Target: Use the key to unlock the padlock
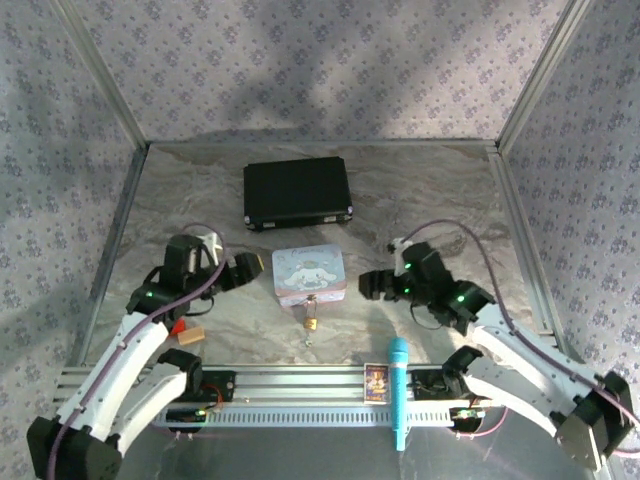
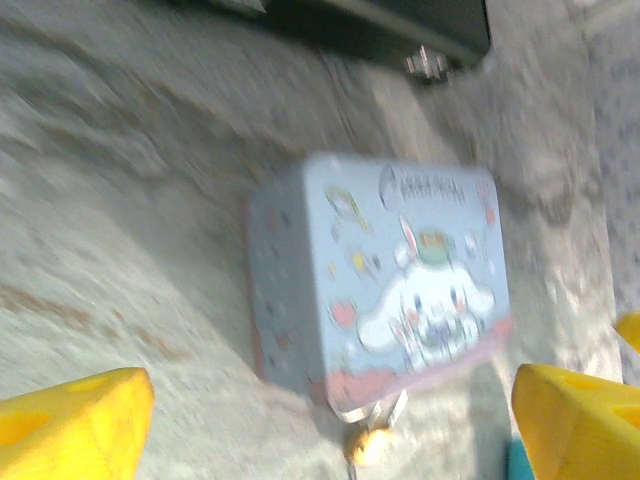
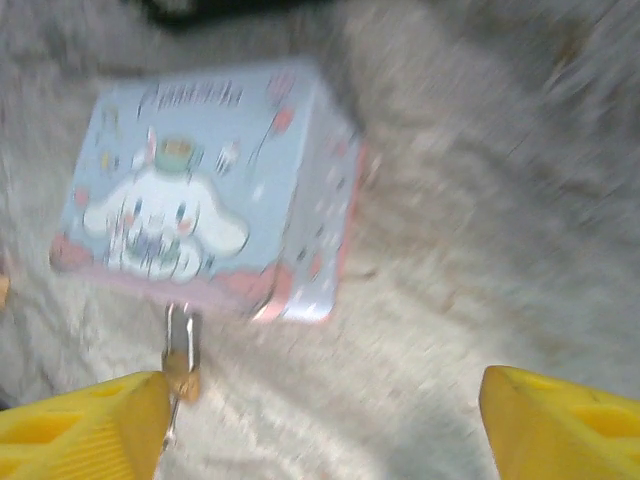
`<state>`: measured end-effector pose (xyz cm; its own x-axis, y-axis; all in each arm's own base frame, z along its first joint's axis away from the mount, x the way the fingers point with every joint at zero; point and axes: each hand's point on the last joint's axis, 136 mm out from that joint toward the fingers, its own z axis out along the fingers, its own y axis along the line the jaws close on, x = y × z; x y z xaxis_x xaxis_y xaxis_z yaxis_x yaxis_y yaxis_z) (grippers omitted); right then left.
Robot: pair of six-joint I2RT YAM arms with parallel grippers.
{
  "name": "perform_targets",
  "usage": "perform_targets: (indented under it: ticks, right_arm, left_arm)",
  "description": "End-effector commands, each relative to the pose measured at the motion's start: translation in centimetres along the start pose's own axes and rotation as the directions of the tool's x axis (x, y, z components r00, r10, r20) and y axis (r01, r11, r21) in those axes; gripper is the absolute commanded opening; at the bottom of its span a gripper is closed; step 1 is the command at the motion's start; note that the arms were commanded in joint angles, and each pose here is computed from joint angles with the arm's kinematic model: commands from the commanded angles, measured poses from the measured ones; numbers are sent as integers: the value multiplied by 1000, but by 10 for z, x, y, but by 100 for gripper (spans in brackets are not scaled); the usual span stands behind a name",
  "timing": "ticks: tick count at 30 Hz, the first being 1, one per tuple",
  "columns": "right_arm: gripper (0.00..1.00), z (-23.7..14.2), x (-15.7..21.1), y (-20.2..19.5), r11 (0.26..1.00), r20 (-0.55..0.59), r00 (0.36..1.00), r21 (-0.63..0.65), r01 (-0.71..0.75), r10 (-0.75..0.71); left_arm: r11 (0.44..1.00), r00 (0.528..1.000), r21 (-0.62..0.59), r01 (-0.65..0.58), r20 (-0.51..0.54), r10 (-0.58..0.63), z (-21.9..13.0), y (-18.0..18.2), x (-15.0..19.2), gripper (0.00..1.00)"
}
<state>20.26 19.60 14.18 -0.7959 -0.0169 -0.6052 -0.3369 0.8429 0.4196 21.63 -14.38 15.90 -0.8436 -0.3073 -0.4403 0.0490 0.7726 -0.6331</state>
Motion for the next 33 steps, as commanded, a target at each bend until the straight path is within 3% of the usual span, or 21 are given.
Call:
perform_targets:
  ticks: [1, 4, 15, 25, 33]
  right_arm:
    - [78, 9, 19, 12, 996, -8, 999, 78, -51, 51]
    - [73, 24, 42, 44, 999, -44, 999, 53, -1, 3]
    - [56, 85, 110, 125, 995, -199, 975, -20, 101, -103]
    - [40, 95, 143, 108, 987, -274, 957, 95, 128, -97]
    - [34, 98, 148, 105, 983, -282, 954, 119, 139, -100]
  left_arm:
    - [1000, 989, 24, 14, -150, -10, 10, -5, 44, 88]
    - [999, 977, 48, 2, -214, 8, 17, -14, 67, 87]
    - [999, 968, 18, 33, -251, -28, 43, -6, 99, 78]
    - [999, 973, -12, 46, -225, -48, 45, -1, 98, 77]
    - [998, 974, -30, 53, -219, -58, 50, 4, 99, 77]
